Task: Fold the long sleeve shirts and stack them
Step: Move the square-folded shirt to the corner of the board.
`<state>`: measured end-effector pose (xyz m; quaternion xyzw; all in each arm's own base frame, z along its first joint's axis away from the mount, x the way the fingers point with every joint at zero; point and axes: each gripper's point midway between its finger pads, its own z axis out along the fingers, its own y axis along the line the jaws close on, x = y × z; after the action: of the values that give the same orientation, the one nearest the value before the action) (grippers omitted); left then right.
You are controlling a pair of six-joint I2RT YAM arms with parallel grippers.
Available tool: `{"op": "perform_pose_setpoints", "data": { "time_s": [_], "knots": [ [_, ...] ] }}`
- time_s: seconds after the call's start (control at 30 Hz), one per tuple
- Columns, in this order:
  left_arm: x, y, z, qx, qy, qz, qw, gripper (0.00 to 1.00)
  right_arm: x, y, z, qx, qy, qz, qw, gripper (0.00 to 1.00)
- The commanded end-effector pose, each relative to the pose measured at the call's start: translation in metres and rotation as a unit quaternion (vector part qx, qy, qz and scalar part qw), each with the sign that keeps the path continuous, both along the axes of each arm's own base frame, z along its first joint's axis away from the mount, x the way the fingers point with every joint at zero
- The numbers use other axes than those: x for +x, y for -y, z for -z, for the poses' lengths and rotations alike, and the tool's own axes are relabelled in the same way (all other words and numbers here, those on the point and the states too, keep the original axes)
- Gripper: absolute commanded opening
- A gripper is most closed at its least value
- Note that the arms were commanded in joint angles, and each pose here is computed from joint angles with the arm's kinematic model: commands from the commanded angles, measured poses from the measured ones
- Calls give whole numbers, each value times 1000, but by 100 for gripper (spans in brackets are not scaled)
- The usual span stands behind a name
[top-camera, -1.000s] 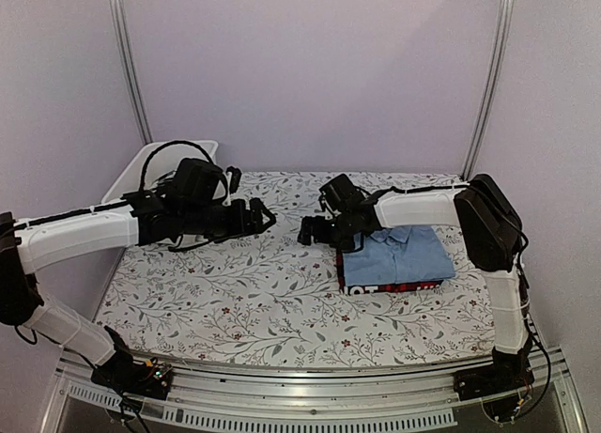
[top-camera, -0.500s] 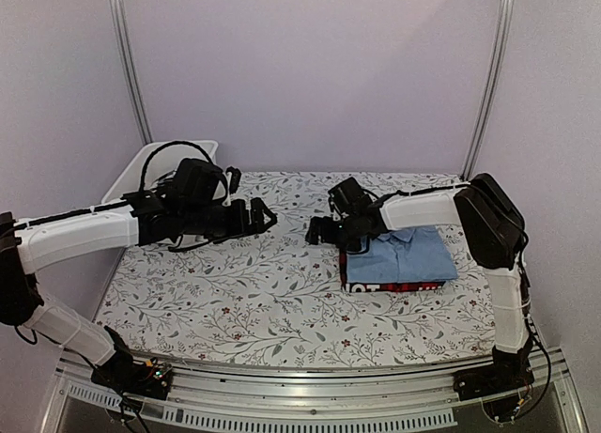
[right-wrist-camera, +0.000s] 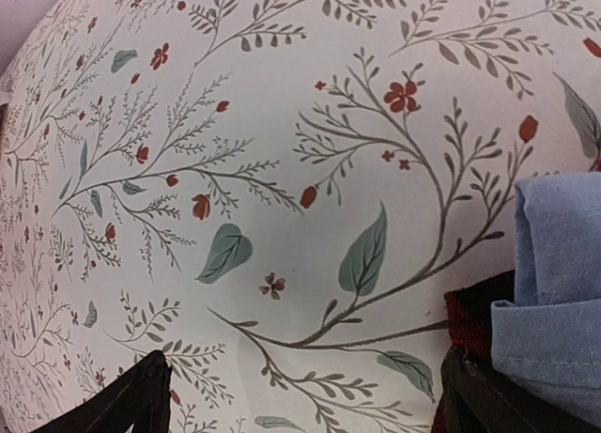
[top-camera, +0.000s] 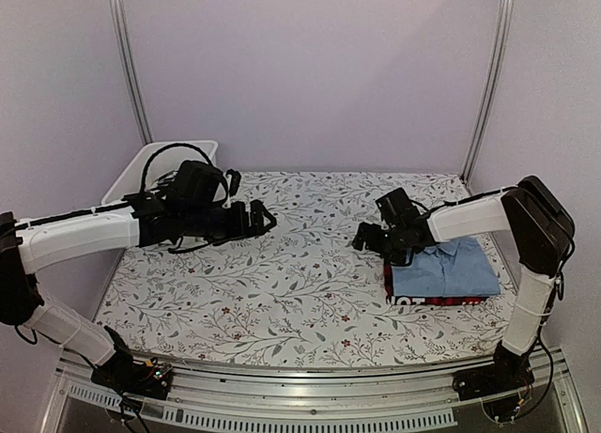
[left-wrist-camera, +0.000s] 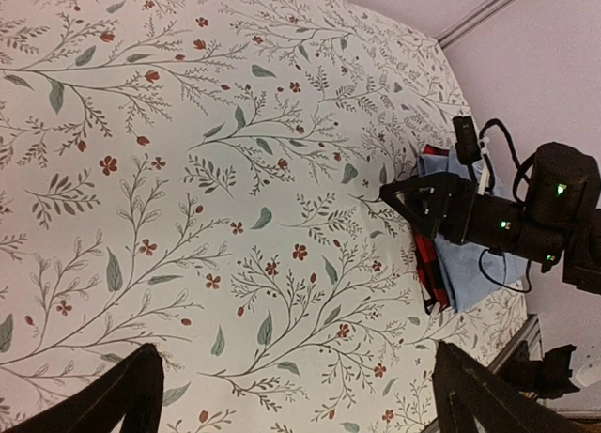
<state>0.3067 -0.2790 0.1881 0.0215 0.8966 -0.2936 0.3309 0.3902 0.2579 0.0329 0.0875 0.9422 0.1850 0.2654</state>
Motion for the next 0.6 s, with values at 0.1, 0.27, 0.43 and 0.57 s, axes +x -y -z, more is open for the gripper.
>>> {"op": "perform_pose_setpoints", "data": {
  "time_s": [0.1, 0.27, 0.43, 0.57],
  "knots": [
    [3, -2, 6, -2, -6, -4, 1000, 100, -24, 40, -2, -9, -8, 60, 998, 99],
    [3, 1, 8, -4, -9, 0, 1000, 100, -38, 54, -5, -2, -9, 76, 997, 99],
    [3, 3, 10, -5, -11, 2, 1000, 100, -52, 66, -7, -2, -9, 84, 996, 99],
    [4, 6, 14, -9, -17, 6, 1000, 100, -53, 75, -7, -1, -10, 96, 995, 99]
  ]
}}
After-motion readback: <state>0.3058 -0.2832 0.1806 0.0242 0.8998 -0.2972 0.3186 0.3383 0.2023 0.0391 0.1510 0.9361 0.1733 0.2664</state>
